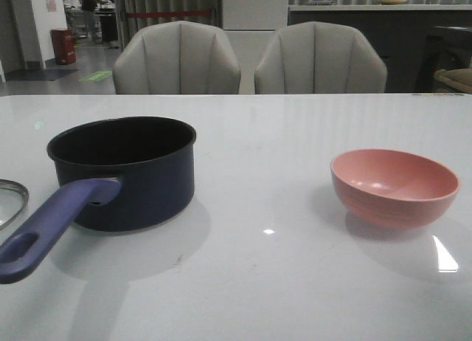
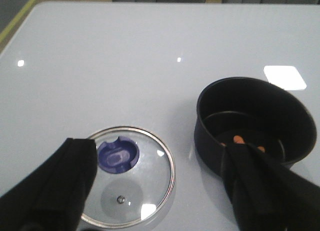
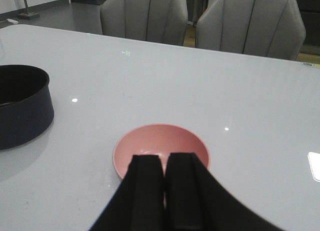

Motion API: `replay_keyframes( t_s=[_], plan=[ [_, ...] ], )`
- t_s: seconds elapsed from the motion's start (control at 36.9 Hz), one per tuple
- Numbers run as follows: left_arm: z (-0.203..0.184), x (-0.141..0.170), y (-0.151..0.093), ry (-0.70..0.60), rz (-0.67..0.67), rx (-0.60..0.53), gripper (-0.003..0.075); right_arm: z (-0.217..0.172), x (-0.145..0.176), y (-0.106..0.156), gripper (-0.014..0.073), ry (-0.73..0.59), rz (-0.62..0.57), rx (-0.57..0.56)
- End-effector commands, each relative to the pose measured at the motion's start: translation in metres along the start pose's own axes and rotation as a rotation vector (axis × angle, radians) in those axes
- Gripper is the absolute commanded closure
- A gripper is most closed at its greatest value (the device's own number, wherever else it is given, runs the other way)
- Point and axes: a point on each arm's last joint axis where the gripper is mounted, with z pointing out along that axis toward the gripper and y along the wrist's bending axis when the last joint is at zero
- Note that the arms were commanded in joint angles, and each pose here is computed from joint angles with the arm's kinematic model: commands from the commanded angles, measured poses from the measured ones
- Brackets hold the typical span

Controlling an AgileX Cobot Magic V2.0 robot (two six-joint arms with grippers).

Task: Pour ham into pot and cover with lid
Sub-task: 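Release the bowl and withdraw the right gripper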

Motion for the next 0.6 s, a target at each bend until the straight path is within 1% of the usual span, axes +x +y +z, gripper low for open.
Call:
replay_keyframes(
  t_s=[0.0,0.11,0.19,0.3,0.33,0.46,0.57],
  plan=[
    [0.017,-0.03,0.007,0.056,-0.069,-0.04,0.0164,-0.001,-0.016,-0.001,0.0428,-0.097,0.001,0.017],
    [0.052,-0.044,0.02,0.216,-0.111,-0.088,0.0164,-0.001,-0.016,-0.001,0.0428,-0.097,0.001,0.017],
    [0.081,-0.045,0.027,0.349,-0.124,-0.1,0.0164,-0.001,-0.016,-0.001,0.0428,-0.097,0.001,0.017],
    [0.116,-0.044,0.032,0.49,-0.13,-0.103,0.0161,-0.001,-0.016,-0.001,0.0428,-0.097,0.001,0.017],
    [0.127,-0.043,0.034,0.522,-0.133,-0.104,0.015,-0.001,-0.016,-0.001,0.0428,-0.097,0.001,0.017],
    [0.167,-0.038,0.04,0.626,-0.142,-0.105,0.0065,-0.001,-0.016,-0.001,0.0428,-0.097,0.001,0.017],
    [0.191,-0.036,0.044,0.664,-0.146,-0.106,0.0061,-0.001,-0.016,-0.001,0.0428,-0.097,0.001,0.017]
  ],
)
